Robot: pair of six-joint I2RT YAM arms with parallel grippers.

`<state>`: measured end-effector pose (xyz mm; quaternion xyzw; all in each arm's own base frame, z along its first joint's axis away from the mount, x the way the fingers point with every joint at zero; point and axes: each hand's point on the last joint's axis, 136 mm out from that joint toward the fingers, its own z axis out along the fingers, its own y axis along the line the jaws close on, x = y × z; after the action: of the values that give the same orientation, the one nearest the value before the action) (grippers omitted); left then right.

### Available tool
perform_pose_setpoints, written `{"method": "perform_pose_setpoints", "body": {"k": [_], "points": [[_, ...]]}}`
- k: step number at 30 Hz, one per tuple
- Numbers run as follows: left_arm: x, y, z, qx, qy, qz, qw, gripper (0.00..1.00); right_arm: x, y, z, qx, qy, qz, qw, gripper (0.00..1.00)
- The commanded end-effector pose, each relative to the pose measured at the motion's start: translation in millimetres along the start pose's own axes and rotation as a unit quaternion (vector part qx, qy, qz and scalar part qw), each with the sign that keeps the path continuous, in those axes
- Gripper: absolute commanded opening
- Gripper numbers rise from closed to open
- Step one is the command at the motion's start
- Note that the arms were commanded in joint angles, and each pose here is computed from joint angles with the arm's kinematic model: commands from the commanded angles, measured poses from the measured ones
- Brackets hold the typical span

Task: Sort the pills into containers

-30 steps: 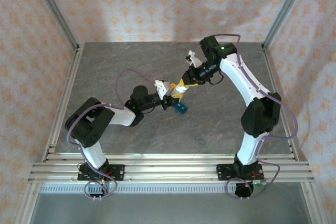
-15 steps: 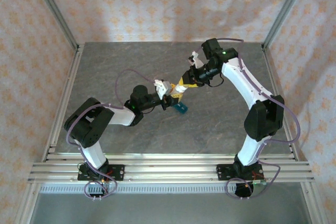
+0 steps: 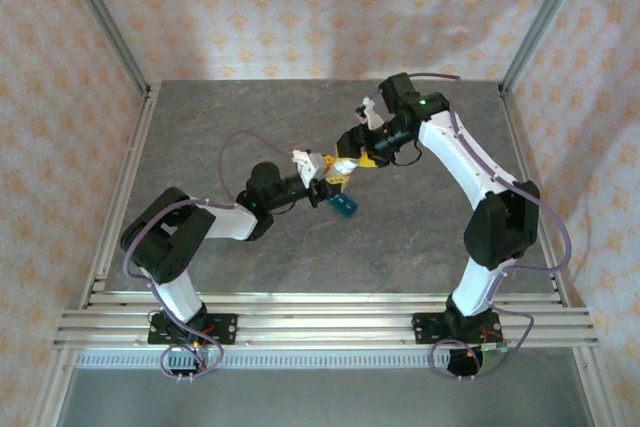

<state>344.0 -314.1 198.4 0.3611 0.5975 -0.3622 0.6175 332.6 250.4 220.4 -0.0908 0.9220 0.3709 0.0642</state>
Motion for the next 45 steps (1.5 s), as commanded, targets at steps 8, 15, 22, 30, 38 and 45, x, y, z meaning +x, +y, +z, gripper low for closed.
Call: {"method": "perform_pose_setpoints", "body": {"k": [8,15,22,30,38,45], "points": [[-54,-8,-3,0.011,-0.077,0.037,0.996,0.00,-37,10,-25,0.025,-0.079,-0.002,0.997,0.93],[-56,-10,-6,0.011,-0.078,0.035,0.996,0.00,-72,-4,-52,0.027,-0.156,0.054,0.986,1.00],[-62,-10,-8,0.008,-0.085,0.032,0.996,0.00,-87,-58,-79,0.148,-0.233,0.093,0.957,1.00],[-64,-8,-8,0.005,-0.087,0.026,0.996,0.00,-74,-101,-90,0.248,-0.244,0.104,0.932,1.00],[-63,-7,-5,0.002,-0.086,0.022,0.996,0.00,-70,-127,-83,0.279,-0.244,0.126,0.920,1.00],[-62,-4,-5,-0.005,-0.086,0.024,0.996,0.00,-64,-134,-64,0.193,-0.216,0.156,0.944,1.00]]}}
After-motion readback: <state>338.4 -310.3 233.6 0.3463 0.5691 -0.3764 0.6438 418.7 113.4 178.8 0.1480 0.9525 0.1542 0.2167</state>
